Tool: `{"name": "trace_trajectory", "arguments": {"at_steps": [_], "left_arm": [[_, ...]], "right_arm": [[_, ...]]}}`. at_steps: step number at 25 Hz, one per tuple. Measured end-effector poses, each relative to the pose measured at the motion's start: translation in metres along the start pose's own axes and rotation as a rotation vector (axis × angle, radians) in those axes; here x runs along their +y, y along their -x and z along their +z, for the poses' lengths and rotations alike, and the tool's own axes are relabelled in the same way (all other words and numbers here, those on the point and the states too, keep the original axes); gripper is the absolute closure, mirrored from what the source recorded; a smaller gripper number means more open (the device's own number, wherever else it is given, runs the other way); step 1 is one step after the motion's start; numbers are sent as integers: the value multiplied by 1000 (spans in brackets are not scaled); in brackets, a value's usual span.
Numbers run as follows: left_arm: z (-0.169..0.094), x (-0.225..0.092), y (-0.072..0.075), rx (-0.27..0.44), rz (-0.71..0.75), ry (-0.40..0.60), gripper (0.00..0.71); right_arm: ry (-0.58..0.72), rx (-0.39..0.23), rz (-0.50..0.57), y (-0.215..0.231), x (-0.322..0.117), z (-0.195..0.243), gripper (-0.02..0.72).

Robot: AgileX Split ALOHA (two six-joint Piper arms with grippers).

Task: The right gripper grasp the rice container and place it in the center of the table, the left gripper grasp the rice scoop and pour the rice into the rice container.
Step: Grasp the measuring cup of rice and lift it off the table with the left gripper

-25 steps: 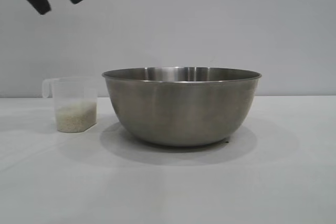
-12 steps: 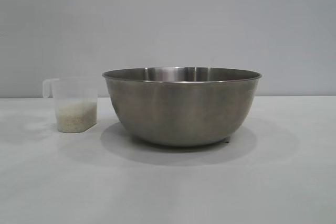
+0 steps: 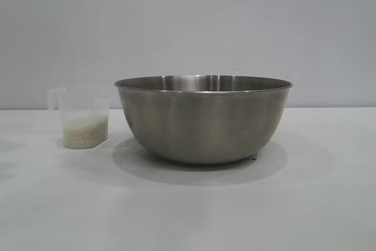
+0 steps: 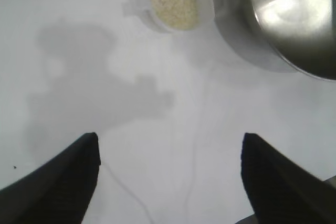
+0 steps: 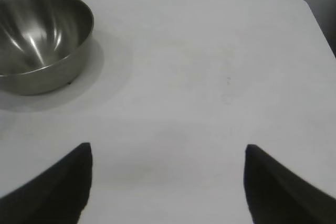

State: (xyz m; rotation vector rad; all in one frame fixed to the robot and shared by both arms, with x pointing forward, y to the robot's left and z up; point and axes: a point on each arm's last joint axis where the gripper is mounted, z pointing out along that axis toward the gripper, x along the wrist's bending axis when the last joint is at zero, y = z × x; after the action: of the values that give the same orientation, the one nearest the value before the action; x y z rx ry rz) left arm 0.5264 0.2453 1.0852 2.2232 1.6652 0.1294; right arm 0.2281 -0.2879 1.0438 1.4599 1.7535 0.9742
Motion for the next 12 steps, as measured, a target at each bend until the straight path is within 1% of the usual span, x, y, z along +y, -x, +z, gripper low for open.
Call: {"name": "trace_trajectory", "arguments": {"at_steps": [2, 4, 7, 9, 12], "left_arm": [[4, -16, 1, 10, -8, 36, 217], [6, -32, 1, 25, -16, 96, 217], [8, -53, 2, 49, -24, 214, 217], [13, -71, 3, 59, -26, 293, 217], [20, -89, 3, 69, -43, 404, 217]], "right_arm": [[0, 0, 0, 0, 0, 0, 146], [0, 0, 0, 0, 0, 0, 146], [0, 0, 0, 0, 0, 0, 146], [0, 0, 0, 0, 0, 0, 146], [0, 0, 0, 0, 0, 0, 146]]}}
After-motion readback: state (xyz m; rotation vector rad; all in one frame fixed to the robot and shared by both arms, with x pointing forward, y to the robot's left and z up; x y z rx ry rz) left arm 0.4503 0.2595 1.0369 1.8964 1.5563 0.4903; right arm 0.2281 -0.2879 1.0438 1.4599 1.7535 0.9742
